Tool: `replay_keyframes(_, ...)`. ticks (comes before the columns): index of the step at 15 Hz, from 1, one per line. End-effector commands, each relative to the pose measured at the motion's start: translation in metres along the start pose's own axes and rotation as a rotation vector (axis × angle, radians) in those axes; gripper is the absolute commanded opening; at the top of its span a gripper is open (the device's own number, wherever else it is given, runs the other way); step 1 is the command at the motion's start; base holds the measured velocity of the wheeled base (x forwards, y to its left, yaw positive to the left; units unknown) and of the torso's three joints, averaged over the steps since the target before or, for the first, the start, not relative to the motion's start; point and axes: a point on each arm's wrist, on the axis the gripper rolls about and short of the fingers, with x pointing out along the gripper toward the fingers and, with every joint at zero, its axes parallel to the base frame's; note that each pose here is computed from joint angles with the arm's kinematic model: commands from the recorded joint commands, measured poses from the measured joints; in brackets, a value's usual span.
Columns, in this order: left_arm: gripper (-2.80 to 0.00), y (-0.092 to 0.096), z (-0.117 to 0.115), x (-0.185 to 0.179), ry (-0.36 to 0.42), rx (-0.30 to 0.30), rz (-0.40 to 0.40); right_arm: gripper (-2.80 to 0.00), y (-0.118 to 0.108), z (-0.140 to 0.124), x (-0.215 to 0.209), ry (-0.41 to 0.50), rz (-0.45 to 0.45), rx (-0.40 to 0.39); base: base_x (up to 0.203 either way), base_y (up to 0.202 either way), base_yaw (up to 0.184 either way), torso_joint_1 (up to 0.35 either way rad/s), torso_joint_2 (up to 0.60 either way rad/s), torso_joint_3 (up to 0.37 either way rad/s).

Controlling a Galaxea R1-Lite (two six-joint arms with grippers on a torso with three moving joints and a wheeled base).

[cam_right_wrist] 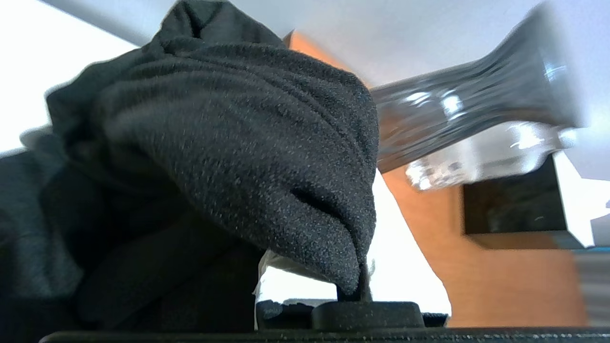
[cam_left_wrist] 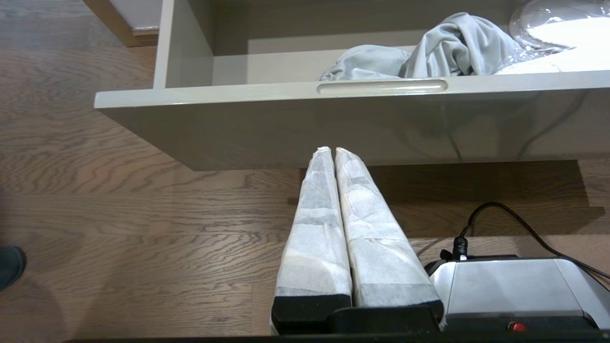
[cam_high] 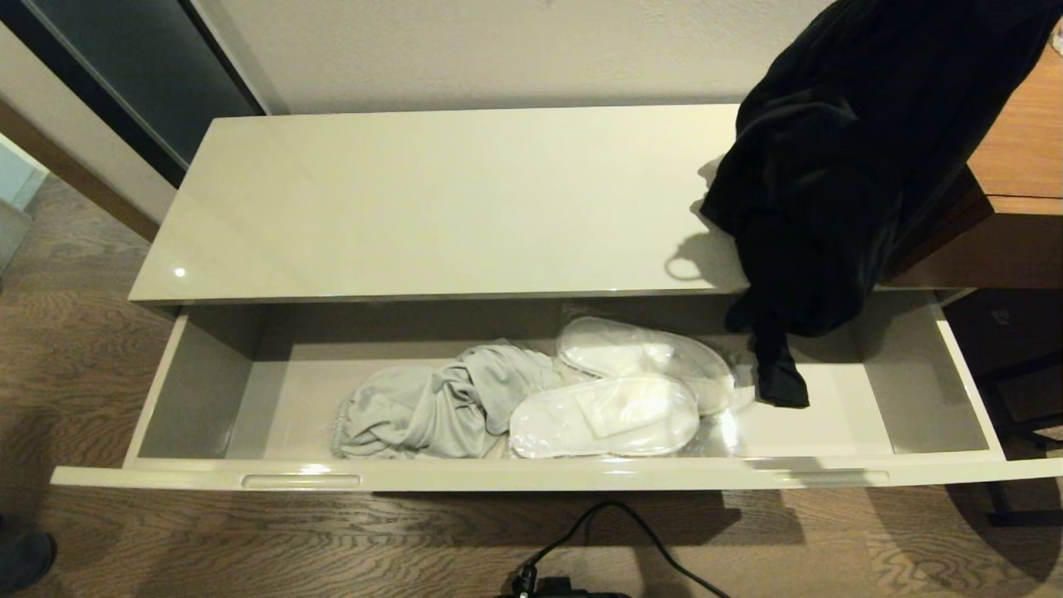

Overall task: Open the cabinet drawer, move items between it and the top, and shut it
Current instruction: Place the T-shirt on the table

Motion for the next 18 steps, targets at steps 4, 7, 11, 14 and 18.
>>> replay_keyframes(4, -2.8, 0.0, 0.0, 0.0, 0.002, 0.0, 0.001, -2.8, -0.021, 0.008, -0.017, -0.044, -0.045, 0.016, 0.0, 0.0, 0.0, 0.0, 0.0, 0.0)
replay_keyframes(7, -2.8, 0.0, 0.0, 0.0, 0.002, 0.001, 0.001, -2.8, -0.033, 0.015, -0.036, -0.086, -0.047, 0.008, 0.0, 0.0, 0.0, 0.0, 0.0, 0.0)
replay_keyframes(11, -2.8, 0.0, 0.0, 0.0, 0.002, 0.0, 0.001, -2.8, -0.042, 0.018, -0.044, -0.108, -0.053, -0.019, 0.0, 0.0, 0.0, 0.0, 0.0, 0.0)
replay_keyframes(14, -2.8, 0.0, 0.0, 0.0, 0.002, 0.0, 0.001, -2.8, -0.028, 0.015, -0.031, -0.088, -0.036, -0.036, 0.0, 0.0, 0.0, 0.0, 0.0, 0.0)
replay_keyframes(18, -2.8, 0.0, 0.0, 0.0, 0.002, 0.0, 0.001, -2.8, 0.004, 0.005, 0.007, -0.045, -0.041, -0.063, 0.0, 0.0, 0.0, 0.0, 0.0, 0.0)
